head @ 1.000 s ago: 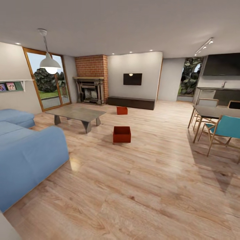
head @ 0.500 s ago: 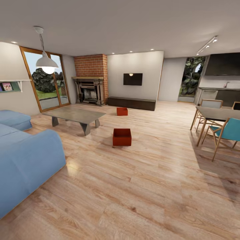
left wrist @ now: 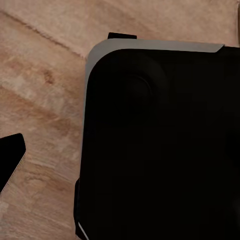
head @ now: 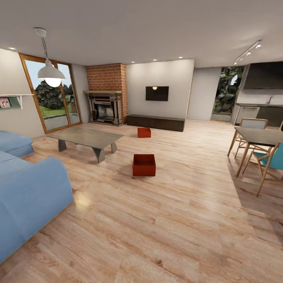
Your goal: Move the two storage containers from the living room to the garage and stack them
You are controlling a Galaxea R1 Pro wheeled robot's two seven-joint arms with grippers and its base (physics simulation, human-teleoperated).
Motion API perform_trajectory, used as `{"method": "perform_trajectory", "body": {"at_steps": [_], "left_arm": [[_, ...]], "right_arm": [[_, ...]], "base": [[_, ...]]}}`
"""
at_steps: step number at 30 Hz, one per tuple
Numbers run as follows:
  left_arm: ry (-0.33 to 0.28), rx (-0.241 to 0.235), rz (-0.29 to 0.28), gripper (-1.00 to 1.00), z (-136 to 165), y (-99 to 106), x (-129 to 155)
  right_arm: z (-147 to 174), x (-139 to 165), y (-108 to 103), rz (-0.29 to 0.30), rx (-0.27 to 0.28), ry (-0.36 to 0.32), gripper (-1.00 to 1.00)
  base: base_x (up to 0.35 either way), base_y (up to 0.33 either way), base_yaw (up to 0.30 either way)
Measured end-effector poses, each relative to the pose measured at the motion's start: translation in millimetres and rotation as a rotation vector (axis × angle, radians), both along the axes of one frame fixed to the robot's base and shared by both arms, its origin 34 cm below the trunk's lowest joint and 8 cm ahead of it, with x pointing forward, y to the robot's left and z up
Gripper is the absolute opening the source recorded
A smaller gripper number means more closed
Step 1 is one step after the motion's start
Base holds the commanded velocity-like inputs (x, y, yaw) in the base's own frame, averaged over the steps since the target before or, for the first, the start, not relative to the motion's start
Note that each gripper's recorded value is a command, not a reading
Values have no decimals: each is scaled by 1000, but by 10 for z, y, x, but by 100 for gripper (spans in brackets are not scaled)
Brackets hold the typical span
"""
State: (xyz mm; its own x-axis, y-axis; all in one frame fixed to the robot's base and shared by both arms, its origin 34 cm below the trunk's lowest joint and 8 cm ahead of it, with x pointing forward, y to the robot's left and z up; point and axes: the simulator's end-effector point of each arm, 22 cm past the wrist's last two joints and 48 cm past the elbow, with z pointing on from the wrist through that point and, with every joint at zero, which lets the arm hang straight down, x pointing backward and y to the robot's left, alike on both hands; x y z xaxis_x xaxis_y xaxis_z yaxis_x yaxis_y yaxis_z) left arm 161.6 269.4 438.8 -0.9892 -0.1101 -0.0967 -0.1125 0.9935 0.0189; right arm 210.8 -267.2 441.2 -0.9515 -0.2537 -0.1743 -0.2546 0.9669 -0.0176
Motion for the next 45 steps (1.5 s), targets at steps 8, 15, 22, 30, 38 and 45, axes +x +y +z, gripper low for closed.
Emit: {"method": "perform_trajectory", "body": {"at_steps": [8,15,22,30,38,45], "left_arm": [[0,0,0,100,0,-1,0],[0,0,0,100,0,0,0],[0,0,0,100,0,-2,1],[0,1,0,100,0,8,0],[0,1,0,100,0,9,0],[0,1,0,100,0,9,0]], "right_arm": [[0,0,-1,-1,0,0,100],[0,0,-4,-1,0,0,100],[0,0,-2,-1,0,0,100],[0,0,-11,-1,-1,0,100],[0,1,-10,-1,-2,0,100],[0,1,-11,-3,-2,0,100]], "base": [[321,0,0],[321,0,0],[321,0,0],[321,0,0],[321,0,0],[321,0,0]]}}
